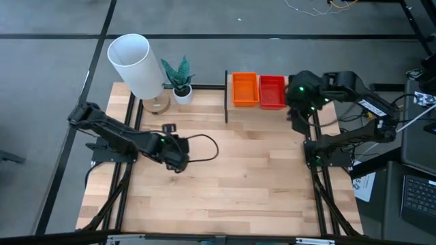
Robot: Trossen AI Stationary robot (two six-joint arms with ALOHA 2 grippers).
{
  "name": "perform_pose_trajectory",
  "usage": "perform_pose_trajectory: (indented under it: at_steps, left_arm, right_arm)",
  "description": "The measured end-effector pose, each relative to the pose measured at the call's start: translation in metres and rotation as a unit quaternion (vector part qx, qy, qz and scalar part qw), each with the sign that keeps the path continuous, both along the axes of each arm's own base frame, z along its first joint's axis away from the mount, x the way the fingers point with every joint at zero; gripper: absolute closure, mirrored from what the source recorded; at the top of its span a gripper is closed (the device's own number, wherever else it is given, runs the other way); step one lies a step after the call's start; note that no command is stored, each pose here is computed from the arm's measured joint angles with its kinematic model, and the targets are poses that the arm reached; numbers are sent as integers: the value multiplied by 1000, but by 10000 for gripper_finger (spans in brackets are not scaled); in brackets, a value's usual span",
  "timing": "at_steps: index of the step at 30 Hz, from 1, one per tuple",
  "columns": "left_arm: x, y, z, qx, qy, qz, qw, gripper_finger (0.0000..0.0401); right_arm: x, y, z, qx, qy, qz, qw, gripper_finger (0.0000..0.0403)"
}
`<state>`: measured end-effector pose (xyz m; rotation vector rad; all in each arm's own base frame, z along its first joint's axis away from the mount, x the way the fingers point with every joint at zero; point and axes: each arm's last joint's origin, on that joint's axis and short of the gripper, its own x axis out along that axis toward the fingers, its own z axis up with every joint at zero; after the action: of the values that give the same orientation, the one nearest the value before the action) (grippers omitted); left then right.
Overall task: Stack baskets on shelf by color
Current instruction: Return to Home Position
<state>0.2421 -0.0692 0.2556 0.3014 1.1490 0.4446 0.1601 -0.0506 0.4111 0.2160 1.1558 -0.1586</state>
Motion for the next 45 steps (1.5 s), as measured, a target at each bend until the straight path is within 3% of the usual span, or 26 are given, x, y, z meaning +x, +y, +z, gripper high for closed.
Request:
perform_pose_trajectory:
  at_steps: [4, 7, 13, 18, 21, 24, 26, 31, 33, 38, 45]
  left_arm:
    - [-20, -5, 18, -27, -61, -28, 997, 300]
    - [-38, -2, 15, -52, -124, -66, 989, 300]
    - [-79, 17, -36, -109, -258, -95, 955, 300]
    - [-108, 35, -75, -136, -343, -123, 921, 300]
    - [-120, 43, -82, -137, -394, -143, 898, 300]
    - [-129, 50, -86, -115, -422, -150, 886, 300]
    - [-133, 55, -89, -100, -437, -149, 882, 300]
    - [-137, 62, -96, -115, -459, -168, 865, 300]
    - [-137, 64, -96, -112, -459, -179, 863, 300]
    - [-138, 72, -96, -98, -461, -151, 869, 300]
    - [-138, 77, -97, -108, -458, -148, 870, 300]
  right_arm:
    - [-20, 16, -1, 22, -35, 2, 999, 286]
    - [-36, 27, -4, 28, -83, -3, 996, 286]
    - [-57, 48, -29, 76, -194, -2, 978, 286]
    - [-47, 56, -60, 84, -293, 43, 952, 286]
    - [-30, 59, -78, 54, -347, 84, 932, 286]
    - [-11, 58, -94, 7, -395, 109, 912, 286]
    - [-2, 56, -97, -51, -418, 105, 901, 286]
    - [10, 39, -107, -262, -333, -12, 906, 286]
    - [15, 34, -111, -307, -295, -39, 904, 286]
    - [28, 26, -128, -300, -236, -20, 924, 286]
    - [33, 20, -134, -333, -202, -52, 919, 286]
